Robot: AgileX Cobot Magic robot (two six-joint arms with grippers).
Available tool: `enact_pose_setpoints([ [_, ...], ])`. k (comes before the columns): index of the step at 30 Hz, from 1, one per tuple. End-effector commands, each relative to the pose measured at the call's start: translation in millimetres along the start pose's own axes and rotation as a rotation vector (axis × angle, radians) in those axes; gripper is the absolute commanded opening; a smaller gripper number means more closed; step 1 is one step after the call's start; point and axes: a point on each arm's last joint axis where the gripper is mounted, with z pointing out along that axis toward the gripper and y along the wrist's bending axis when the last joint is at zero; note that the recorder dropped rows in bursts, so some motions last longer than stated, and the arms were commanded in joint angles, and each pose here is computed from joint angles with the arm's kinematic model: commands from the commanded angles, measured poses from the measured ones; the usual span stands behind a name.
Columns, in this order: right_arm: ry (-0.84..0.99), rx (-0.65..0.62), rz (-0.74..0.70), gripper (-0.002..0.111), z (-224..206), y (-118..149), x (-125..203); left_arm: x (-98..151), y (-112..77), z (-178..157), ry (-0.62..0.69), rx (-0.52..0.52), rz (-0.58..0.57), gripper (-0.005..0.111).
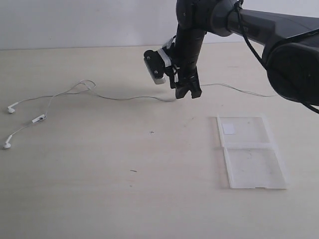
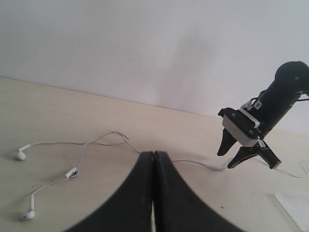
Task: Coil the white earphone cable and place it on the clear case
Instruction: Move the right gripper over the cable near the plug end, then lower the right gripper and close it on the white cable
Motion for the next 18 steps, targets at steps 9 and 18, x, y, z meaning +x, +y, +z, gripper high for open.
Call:
enact_pose_setpoints([
  [9, 0.002, 0.023, -0.006, 0.038, -4, -3, 1, 0, 0.2, -1, -0.009, -0.002, 0.0, 0.0],
  [18, 0.008, -0.014, -0.033, 0.038, 10, 0, 2, 0, 0.2, -1, -0.009, -0.002, 0.0, 0.0],
])
